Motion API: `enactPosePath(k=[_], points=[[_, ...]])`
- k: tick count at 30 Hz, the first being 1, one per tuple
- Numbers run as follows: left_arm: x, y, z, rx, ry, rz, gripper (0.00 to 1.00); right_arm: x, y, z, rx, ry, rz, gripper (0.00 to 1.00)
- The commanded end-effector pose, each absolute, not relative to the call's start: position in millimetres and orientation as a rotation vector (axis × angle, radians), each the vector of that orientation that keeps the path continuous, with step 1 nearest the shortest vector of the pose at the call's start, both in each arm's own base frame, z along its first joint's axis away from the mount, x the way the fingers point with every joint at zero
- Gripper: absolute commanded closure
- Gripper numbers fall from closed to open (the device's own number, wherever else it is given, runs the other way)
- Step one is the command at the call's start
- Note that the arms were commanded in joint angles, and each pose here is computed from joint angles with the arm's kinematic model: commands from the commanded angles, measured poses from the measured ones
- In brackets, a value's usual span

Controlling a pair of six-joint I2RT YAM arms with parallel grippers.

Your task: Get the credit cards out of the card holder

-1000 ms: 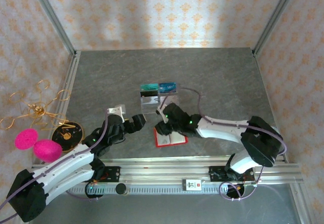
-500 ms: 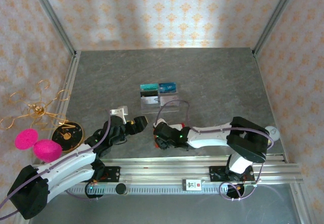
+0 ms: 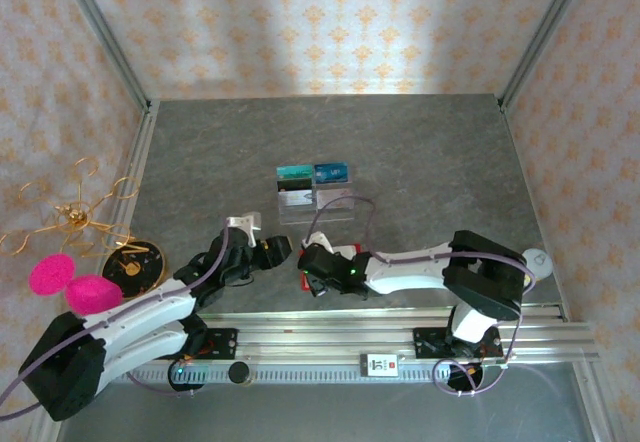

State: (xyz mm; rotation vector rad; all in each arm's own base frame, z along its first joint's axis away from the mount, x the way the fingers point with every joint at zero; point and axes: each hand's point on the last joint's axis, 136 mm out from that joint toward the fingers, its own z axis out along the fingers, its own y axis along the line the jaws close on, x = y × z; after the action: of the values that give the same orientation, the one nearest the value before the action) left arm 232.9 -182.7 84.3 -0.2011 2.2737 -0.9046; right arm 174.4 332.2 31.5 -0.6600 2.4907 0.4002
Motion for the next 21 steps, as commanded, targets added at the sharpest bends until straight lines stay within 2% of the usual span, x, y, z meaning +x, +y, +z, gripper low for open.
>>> enactPosePath(k=[1,6,10,21], points=[[227.3,-200.9,83.6,-0.117,2.286,-0.956,0.51,174.8,347.1,58.2,-0.548,2.448,0.572,1.00],[221.7,-219.6,76.4,-0.050,2.331,-0.964,0.76,176.8,345.7,58.9,-0.509,2.451,0.571,1.00],[220.0,-224.2,71.9,-0.029,2.355,-0.955,0.85,178.6,342.7,60.6,-0.482,2.441,0.569,1.00],[216.2,-237.1,61.9,0.038,2.412,-0.942,0.87,178.5,335.8,66.4,-0.441,2.415,0.600,1.00]])
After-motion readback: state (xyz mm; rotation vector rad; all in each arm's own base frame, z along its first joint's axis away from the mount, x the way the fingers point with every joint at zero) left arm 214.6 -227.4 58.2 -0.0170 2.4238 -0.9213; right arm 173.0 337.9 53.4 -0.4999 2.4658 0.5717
